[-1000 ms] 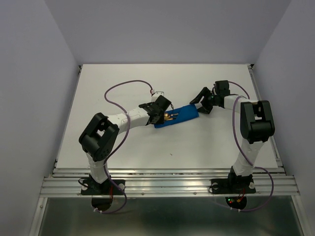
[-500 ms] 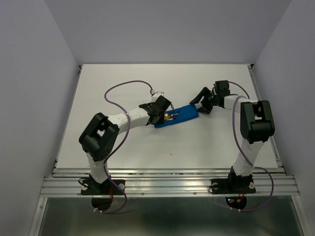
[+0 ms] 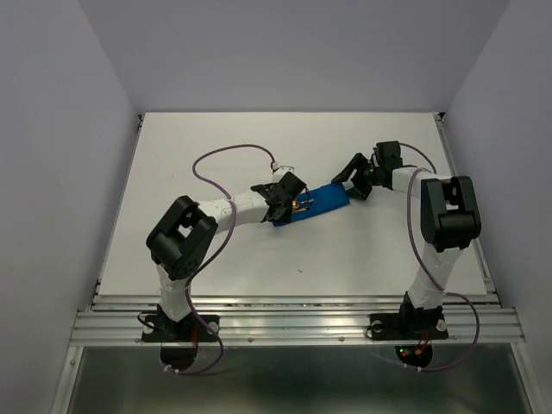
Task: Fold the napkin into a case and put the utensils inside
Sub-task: Stuff the fork into the folded napkin.
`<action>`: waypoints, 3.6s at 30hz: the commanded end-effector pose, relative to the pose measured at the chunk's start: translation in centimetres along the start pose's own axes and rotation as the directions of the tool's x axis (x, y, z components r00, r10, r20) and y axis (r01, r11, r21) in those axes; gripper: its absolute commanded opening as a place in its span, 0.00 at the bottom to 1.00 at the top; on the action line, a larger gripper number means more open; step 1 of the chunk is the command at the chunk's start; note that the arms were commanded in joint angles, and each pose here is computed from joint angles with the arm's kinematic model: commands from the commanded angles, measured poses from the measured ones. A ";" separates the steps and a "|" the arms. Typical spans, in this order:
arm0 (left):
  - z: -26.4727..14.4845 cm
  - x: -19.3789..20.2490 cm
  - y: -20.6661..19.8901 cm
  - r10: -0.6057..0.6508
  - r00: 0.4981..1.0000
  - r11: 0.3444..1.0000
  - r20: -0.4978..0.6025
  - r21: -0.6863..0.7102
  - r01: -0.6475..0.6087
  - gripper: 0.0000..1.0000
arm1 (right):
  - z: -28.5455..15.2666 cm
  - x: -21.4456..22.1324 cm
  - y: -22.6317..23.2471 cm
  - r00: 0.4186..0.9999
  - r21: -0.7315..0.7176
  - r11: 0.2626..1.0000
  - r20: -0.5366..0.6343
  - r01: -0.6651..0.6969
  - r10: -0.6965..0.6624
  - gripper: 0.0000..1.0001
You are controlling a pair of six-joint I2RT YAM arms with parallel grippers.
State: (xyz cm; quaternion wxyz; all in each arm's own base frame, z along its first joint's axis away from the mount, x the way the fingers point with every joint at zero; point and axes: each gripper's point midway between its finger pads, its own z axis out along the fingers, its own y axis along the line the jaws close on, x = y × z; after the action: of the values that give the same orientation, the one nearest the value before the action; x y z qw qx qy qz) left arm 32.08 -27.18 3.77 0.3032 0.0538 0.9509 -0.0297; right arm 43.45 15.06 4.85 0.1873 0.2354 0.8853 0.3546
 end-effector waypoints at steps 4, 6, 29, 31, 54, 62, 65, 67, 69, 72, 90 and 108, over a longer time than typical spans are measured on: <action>-1.0 -2.4 -1.9 0.003 0.999 0.999 0.051 0.035 -0.005 0.45 | 0.5 0.4 0.7 1.000 -0.021 1.000 -0.015 0.021 -0.021 0.71; -1.2 -2.8 -2.0 0.004 0.998 0.999 0.057 0.036 -0.006 0.45 | 0.5 0.4 0.7 1.000 -0.021 1.000 -0.015 0.021 -0.021 0.71; -3.0 -4.2 -1.4 -0.014 0.992 1.000 0.124 -0.012 0.016 0.48 | 0.6 0.9 0.9 1.000 -0.027 0.999 -0.021 0.019 -0.019 0.71; -3.8 -4.8 -1.5 -0.023 0.989 1.000 0.146 -0.007 0.024 0.48 | 0.6 0.9 0.9 1.000 -0.027 0.999 -0.021 0.019 -0.019 0.71; -1.1 -1.9 -1.2 0.003 0.997 0.998 0.083 -0.066 0.002 0.48 | 0.6 1.0 1.0 0.999 -0.032 0.999 -0.025 0.023 -0.024 0.71; -1.0 -1.7 -0.3 -0.025 0.995 0.996 0.093 -0.079 0.033 0.48 | 0.8 1.1 0.8 0.999 -0.031 0.999 -0.032 0.020 -0.021 0.71; -0.9 -1.7 -0.4 -0.028 0.995 0.997 0.094 -0.072 0.034 0.48 | 0.8 0.9 0.9 0.999 -0.032 0.999 -0.029 0.023 -0.024 0.71; -0.7 -1.5 -0.5 -0.020 0.996 0.997 0.084 -0.067 0.025 0.48 | 1.0 1.3 1.0 0.999 -0.033 0.999 -0.039 0.027 -0.029 0.71; -0.4 -1.4 -0.7 -0.013 0.997 0.998 0.075 -0.061 0.017 0.48 | 1.0 1.2 1.1 0.999 -0.035 0.999 -0.037 0.028 -0.029 0.71; -0.4 -1.7 -1.2 -0.016 0.997 0.999 0.081 -0.041 0.019 0.47 | 1.0 1.3 1.0 0.999 -0.031 0.999 -0.036 0.028 -0.030 0.71; 0.1 -3.2 -4.2 0.035 0.997 0.999 0.071 0.026 -0.037 0.47 | 0.9 1.3 1.2 0.999 -0.036 0.999 -0.040 0.031 -0.033 0.71; 0.2 -3.1 -4.6 0.057 0.997 0.998 0.049 0.039 -0.059 0.49 | 1.0 1.3 1.0 0.999 -0.031 0.999 -0.039 0.027 -0.028 0.71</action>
State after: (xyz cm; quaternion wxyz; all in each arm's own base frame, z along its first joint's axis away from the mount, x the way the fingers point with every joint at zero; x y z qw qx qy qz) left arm 33.75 -31.15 4.32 0.3163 0.0836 0.9445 -0.0291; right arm 43.02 16.43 4.86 0.1794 0.2214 0.8863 0.3651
